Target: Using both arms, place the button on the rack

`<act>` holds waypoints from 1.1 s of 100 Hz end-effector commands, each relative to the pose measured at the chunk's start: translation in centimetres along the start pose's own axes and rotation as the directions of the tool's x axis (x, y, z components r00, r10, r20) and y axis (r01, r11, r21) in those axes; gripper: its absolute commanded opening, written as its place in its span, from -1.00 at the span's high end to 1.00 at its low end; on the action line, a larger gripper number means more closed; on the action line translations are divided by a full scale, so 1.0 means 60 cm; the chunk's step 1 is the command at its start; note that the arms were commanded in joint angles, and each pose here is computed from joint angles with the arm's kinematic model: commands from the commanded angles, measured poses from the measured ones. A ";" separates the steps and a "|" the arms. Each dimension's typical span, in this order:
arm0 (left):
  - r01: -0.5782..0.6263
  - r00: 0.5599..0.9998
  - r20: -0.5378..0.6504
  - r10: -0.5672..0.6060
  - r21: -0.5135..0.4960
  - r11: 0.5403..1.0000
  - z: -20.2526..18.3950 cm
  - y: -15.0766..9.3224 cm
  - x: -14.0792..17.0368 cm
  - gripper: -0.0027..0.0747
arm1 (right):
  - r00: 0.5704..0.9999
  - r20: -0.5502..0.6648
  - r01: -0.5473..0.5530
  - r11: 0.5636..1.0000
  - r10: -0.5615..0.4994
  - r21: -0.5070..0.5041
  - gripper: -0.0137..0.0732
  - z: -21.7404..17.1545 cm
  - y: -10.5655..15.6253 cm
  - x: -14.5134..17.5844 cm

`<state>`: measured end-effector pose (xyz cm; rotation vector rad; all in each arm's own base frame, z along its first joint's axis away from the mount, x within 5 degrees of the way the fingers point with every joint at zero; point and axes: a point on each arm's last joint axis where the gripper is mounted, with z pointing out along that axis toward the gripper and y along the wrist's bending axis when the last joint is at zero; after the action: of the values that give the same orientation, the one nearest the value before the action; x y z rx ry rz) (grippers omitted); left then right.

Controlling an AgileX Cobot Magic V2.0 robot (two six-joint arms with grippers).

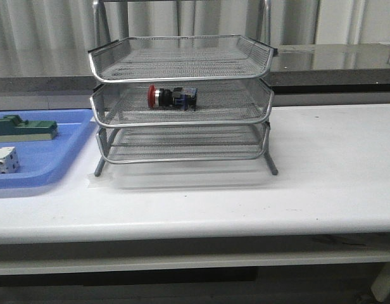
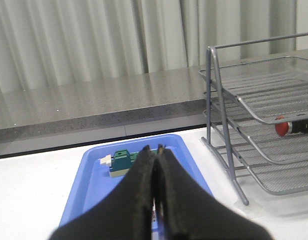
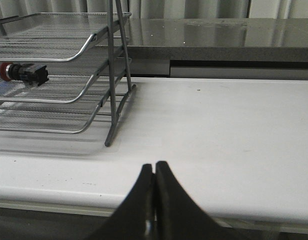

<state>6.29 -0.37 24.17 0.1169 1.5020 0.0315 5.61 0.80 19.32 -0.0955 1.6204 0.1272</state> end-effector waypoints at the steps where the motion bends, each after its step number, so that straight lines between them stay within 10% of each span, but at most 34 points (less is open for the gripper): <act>1: 0.022 0.997 0.080 -0.021 -0.018 1.000 -0.008 0.002 -0.011 0.99 | 0.992 0.127 0.011 1.000 -0.010 -0.001 0.82 -0.005 0.000 -0.026; 110: 0.054 0.998 0.020 -0.053 -0.025 0.998 -0.017 -0.005 0.071 0.99 | 0.992 0.124 0.012 1.000 -0.011 -0.001 0.82 -0.005 0.000 -0.026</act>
<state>5.60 -0.13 20.81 0.0704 1.5459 0.0280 5.61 0.80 19.32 -0.0955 1.6204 0.1272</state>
